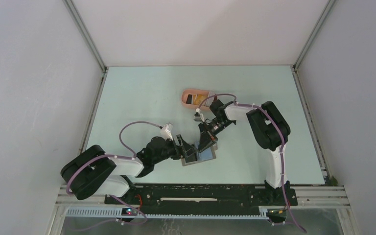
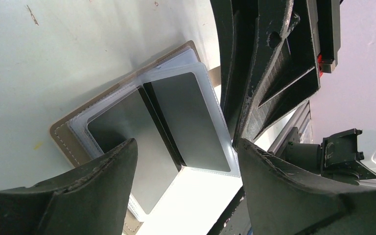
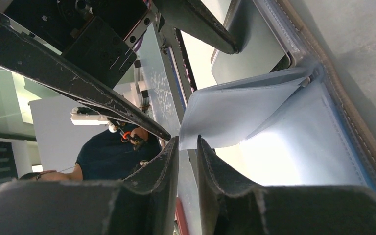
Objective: Put the credit cards into the card holder
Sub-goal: Turn over the card slot in the card holder.
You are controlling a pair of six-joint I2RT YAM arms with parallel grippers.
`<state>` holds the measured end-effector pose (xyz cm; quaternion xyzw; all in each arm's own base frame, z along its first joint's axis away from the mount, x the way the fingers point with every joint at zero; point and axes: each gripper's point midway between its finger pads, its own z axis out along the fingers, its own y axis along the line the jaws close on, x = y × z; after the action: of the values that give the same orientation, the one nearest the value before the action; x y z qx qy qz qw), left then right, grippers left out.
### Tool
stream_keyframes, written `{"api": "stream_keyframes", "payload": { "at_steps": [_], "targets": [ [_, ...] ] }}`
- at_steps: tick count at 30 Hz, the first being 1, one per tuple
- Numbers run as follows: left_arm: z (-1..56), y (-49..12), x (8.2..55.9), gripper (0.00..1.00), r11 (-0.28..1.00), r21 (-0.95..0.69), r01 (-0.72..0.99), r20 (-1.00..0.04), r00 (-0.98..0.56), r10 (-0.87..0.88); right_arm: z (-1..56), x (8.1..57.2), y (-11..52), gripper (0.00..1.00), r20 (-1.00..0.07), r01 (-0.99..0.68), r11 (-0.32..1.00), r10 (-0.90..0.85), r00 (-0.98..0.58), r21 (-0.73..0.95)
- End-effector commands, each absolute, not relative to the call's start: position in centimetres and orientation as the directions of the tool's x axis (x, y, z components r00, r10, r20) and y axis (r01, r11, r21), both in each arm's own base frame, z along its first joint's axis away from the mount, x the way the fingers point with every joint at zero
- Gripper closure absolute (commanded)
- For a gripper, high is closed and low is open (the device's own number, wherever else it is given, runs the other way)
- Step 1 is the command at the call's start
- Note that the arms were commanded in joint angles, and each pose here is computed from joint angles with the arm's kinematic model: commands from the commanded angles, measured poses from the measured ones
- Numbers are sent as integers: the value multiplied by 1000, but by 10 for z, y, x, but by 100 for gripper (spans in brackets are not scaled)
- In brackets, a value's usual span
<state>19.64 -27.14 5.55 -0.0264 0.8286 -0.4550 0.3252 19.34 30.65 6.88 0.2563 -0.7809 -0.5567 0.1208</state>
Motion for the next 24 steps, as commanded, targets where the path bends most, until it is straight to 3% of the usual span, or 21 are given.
{"api": "stream_keyframes", "payload": {
  "at_steps": [1,20,24],
  "targets": [
    [67,-277,210,21,583,-774,246,-525,-765,-374,72,195,312,73,-117,-281,225,-548,-828,933],
    [60,-277,214,25,607,-765,215,-511,-777,-368,71,189,314,72,-114,-272,202,-567,-816,941],
    [59,-278,216,30,614,-761,209,-510,-779,-366,71,189,314,71,-119,-280,203,-570,-813,938]
  ]
}}
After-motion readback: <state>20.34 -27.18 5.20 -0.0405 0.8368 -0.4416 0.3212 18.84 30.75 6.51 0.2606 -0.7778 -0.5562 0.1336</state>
